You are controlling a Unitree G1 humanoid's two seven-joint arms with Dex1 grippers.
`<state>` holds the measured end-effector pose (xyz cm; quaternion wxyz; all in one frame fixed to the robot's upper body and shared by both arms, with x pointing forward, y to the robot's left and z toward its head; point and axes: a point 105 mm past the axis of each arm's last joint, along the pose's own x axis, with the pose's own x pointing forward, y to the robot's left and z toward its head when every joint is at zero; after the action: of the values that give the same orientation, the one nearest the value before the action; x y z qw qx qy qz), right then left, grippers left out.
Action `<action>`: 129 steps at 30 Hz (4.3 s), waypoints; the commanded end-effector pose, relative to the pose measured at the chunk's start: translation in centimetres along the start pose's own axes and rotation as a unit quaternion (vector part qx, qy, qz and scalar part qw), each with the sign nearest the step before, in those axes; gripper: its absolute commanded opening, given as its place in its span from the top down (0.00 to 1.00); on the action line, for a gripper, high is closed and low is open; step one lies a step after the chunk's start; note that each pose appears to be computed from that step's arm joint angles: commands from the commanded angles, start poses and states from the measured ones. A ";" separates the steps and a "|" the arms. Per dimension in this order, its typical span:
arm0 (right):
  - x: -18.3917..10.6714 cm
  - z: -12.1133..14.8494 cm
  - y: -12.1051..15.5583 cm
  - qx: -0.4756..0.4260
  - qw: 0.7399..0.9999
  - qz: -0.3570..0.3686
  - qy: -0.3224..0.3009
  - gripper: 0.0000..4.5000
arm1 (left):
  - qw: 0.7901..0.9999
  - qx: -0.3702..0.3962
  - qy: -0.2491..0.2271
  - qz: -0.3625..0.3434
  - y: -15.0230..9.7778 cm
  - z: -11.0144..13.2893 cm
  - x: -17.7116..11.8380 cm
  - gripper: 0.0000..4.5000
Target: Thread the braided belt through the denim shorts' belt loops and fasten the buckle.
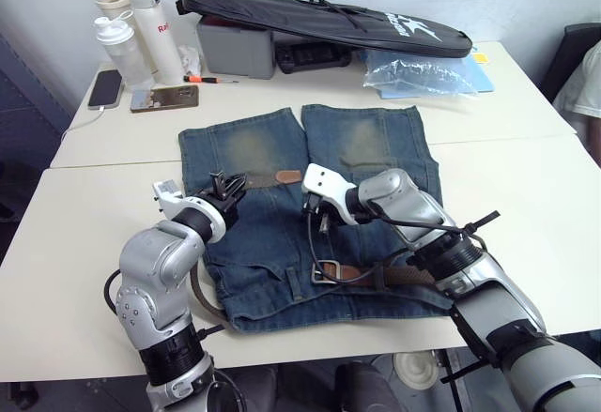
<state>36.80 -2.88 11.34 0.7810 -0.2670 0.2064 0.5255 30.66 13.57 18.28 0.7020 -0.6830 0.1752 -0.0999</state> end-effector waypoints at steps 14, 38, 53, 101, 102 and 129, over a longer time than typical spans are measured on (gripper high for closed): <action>-3.0 -4.1 -9.8 0.163 0.952 -0.258 -0.022 1.00 | 0.990 0.136 0.021 -0.040 -4.6 2.6 2.5 1.00; -11.3 1.8 -1.5 0.041 0.993 -0.042 -0.103 0.01 | 0.913 0.401 0.073 -0.030 -3.8 3.0 2.7 1.00; -13.1 0.7 2.6 0.015 0.996 0.025 -0.080 0.01 | 0.904 0.401 0.146 -0.015 -1.0 1.0 0.1 1.00; -12.2 1.1 2.4 -0.018 0.997 -0.001 -0.070 0.01 | 0.923 0.317 0.145 0.161 6.8 -4.4 2.8 1.00; -12.2 1.2 2.9 -0.023 0.997 0.007 -0.071 0.01 | 0.923 0.318 0.148 0.160 6.8 -4.6 3.0 1.00; -12.4 -0.4 4.6 -0.040 0.999 0.013 -0.034 0.01 | 0.845 0.456 0.267 0.086 6.1 -7.0 6.3 1.00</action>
<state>28.44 -10.77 16.79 0.7723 -0.2617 0.1800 0.5502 33.35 5.85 11.13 0.8705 -0.2201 0.3523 -0.2639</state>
